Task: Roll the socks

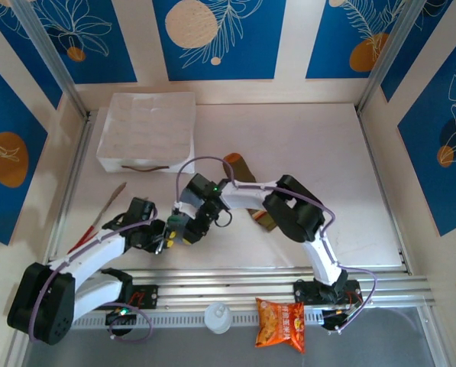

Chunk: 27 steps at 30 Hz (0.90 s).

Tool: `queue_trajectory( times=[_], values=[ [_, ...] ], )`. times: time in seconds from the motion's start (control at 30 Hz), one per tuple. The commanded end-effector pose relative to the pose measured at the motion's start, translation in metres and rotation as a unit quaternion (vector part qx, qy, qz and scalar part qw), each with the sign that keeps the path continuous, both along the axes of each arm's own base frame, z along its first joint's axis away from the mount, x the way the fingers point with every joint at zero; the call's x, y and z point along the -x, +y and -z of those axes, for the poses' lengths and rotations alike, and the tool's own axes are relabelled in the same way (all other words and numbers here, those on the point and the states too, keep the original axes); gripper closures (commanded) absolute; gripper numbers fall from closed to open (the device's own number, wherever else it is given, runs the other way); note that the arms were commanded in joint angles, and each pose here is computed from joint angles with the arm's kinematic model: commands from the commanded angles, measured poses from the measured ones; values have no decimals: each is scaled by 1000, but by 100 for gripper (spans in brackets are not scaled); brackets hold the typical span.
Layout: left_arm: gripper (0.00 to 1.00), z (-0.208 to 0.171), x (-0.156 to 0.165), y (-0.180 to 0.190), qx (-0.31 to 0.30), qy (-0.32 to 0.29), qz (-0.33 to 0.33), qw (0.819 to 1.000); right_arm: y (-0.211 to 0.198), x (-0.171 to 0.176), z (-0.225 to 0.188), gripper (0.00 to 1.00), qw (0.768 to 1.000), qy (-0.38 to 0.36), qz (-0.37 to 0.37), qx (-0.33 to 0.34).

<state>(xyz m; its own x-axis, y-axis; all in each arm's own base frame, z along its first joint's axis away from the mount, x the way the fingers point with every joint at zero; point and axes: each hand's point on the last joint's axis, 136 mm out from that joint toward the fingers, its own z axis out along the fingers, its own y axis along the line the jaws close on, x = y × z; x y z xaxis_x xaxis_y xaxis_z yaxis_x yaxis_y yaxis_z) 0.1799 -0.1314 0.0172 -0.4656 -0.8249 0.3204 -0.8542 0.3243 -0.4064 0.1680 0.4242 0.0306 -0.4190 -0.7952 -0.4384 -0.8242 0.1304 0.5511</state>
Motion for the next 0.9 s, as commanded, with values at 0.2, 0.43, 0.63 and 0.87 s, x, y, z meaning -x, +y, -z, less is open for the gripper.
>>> queue_trajectory(
  times=[0.2, 0.43, 0.63, 0.87],
  values=[
    [88, 33, 70, 38, -101, 175, -15, 979, -31, -5, -38, 52, 943, -322, -35, -81],
    [90, 30, 66, 34, -104, 209, -15, 972, -22, 5, -38, 47, 882, -459, -95, -52],
    [91, 30, 61, 31, -106, 230, -20, 967, 4, 12, -31, 47, 850, -508, -135, -46],
    [92, 29, 51, 26, -100, 234, -11, 967, 18, 0, -15, 54, 841, -524, -133, -17]
  ],
)
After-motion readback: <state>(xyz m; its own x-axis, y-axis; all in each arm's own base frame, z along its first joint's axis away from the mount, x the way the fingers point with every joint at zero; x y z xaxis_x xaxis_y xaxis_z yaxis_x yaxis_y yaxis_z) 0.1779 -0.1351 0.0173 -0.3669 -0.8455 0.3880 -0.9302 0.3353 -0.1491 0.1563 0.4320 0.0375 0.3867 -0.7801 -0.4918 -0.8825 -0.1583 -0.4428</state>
